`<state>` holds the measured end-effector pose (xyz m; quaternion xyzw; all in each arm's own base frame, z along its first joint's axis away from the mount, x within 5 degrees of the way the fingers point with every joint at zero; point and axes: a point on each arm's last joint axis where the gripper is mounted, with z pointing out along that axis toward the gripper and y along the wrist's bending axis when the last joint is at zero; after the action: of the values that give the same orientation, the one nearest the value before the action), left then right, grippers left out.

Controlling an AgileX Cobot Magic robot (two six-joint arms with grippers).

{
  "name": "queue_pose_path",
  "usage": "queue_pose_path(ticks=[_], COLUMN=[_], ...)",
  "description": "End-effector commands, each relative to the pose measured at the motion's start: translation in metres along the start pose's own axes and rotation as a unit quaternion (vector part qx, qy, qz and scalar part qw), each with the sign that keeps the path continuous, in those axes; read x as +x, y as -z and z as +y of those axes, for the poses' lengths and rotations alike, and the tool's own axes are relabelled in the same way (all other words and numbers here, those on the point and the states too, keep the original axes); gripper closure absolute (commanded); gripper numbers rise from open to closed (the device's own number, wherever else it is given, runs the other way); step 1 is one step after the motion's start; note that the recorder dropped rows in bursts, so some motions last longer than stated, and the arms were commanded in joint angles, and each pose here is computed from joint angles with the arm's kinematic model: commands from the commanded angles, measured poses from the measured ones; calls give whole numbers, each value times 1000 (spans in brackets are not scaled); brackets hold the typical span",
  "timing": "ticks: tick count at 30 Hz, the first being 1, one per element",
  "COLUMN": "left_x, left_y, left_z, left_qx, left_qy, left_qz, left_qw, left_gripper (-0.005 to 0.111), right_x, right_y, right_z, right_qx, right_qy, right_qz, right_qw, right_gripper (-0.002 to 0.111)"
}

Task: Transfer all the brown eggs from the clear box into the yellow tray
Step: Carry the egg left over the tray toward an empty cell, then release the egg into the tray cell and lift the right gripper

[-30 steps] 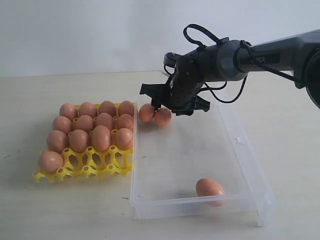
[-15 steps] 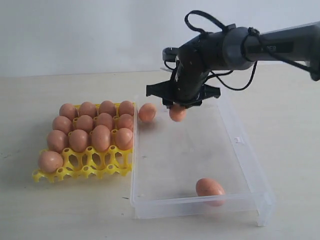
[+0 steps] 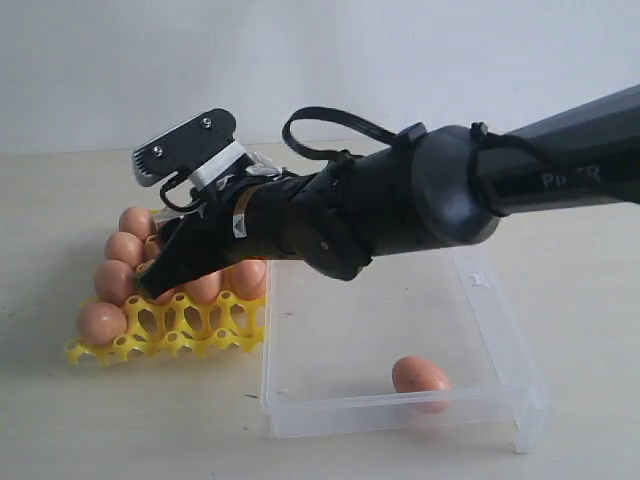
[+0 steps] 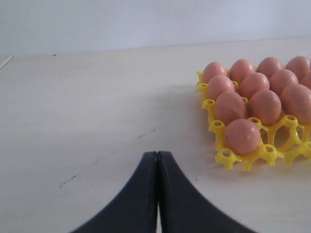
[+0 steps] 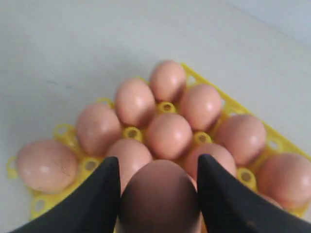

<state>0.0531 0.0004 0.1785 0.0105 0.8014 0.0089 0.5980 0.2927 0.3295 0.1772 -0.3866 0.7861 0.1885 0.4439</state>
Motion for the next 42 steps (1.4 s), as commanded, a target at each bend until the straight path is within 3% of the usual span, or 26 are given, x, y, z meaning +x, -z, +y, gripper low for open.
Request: queue_pose_path(ticks=[1, 10, 18, 26, 38, 42], left_x=[-2, -2, -2, -2, -2, -2], left_y=[1, 1, 1, 1, 1, 1], left_z=[0, 0, 0, 0, 0, 0], left_qx=[3, 3, 3, 3, 3, 3], left_qy=[1, 1, 1, 1, 1, 1], left_qz=[-8, -8, -8, -8, -8, -8], left_qw=[1000, 1000, 1000, 1000, 1000, 1000], left_gripper=[107, 107, 107, 107, 107, 107], right_x=[-2, 16, 37, 37, 39, 38], right_y=[-5, -28, -43, -45, -54, -60], right_z=[22, 43, 47, 37, 25, 24], right_qx=[-34, -123, -135, -122, -110, -109], right_qy=[35, 3, 5, 24, 13, 1], right_qz=[-63, -118, -110, -113, -112, -108], right_qw=[997, 985, 985, 986, 987, 988], right_gripper=[108, 108, 108, 107, 81, 67])
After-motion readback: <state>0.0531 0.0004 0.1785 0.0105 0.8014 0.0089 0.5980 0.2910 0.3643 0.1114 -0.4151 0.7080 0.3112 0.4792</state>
